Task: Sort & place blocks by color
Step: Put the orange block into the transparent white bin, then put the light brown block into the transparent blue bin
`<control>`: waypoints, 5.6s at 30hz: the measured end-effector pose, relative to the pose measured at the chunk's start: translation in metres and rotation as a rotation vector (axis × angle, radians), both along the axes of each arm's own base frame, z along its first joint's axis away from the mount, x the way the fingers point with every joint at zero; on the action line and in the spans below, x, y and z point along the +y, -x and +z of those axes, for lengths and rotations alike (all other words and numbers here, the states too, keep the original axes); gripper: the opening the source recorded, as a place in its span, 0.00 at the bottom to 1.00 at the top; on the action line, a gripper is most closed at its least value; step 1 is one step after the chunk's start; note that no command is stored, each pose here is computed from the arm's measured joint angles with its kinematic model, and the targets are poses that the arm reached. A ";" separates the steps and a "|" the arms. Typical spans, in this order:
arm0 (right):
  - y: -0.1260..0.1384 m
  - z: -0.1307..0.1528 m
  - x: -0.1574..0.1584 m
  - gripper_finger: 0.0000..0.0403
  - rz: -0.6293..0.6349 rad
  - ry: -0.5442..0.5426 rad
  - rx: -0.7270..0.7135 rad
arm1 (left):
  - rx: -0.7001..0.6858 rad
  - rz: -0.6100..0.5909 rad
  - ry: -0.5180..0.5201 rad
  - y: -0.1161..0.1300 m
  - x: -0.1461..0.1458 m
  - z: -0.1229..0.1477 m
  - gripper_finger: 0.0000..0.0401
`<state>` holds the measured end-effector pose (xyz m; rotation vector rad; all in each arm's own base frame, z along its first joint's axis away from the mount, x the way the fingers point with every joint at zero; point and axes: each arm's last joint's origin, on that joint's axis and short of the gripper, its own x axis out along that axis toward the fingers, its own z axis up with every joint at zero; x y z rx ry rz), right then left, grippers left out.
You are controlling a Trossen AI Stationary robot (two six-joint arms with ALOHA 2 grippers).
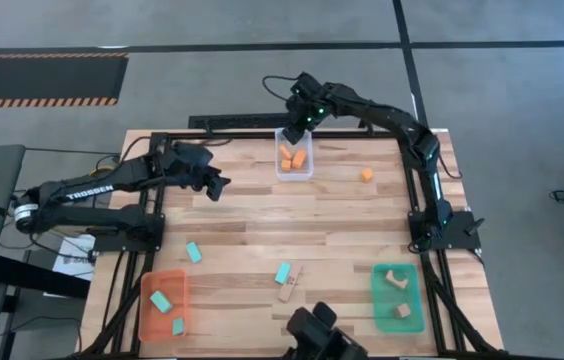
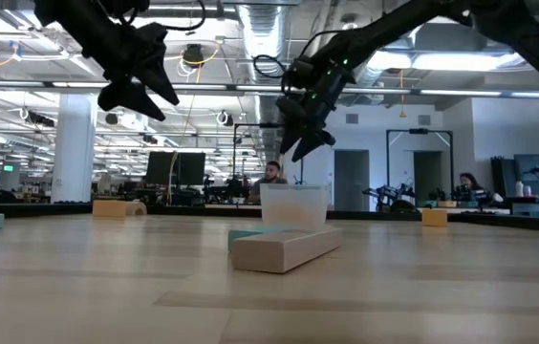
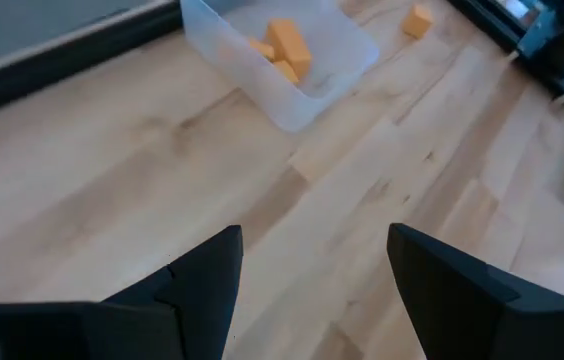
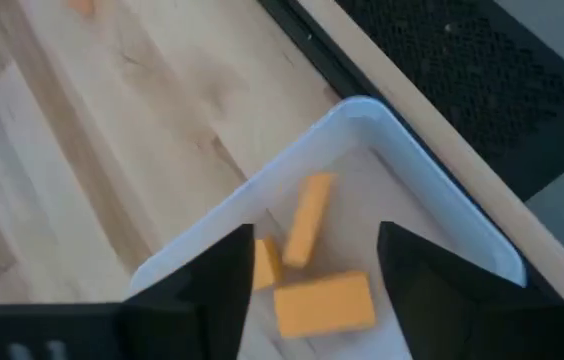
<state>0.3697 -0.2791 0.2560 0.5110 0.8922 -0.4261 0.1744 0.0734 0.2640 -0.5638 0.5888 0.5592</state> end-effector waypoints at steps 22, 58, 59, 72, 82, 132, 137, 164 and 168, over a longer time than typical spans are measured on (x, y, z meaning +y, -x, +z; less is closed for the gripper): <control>0.102 0.146 0.067 0.64 0.199 0.243 -0.032 | 0.656 0.101 0.135 -0.016 0.098 -0.042 0.59; 0.135 0.112 0.042 0.64 0.272 0.158 0.071 | 1.044 -0.159 0.379 -0.052 0.131 -0.084 0.59; 0.137 0.111 0.043 0.64 0.260 0.131 0.082 | 1.037 -0.161 0.383 -0.053 0.129 -0.083 0.59; 0.167 0.019 0.050 0.64 -0.144 -0.128 0.381 | 0.678 -0.018 0.119 -0.052 0.109 -0.007 0.59; 0.180 -0.047 0.064 0.64 -0.219 -0.192 0.529 | 0.549 0.008 0.073 -0.048 0.104 0.014 0.59; 0.158 -0.064 0.077 0.31 -0.131 -0.143 0.494 | 0.546 0.014 0.116 -0.050 0.100 0.012 0.59; 0.110 -0.008 0.084 0.31 -0.089 0.026 0.153 | 0.551 0.004 0.100 -0.053 0.097 0.012 0.59; -0.030 -0.045 0.016 0.79 0.051 -0.043 0.225 | 0.536 0.055 0.021 -0.017 0.056 0.016 0.59; -0.026 -0.032 0.015 0.88 0.040 -0.030 0.217 | 0.530 0.175 0.038 -0.007 0.056 0.015 0.59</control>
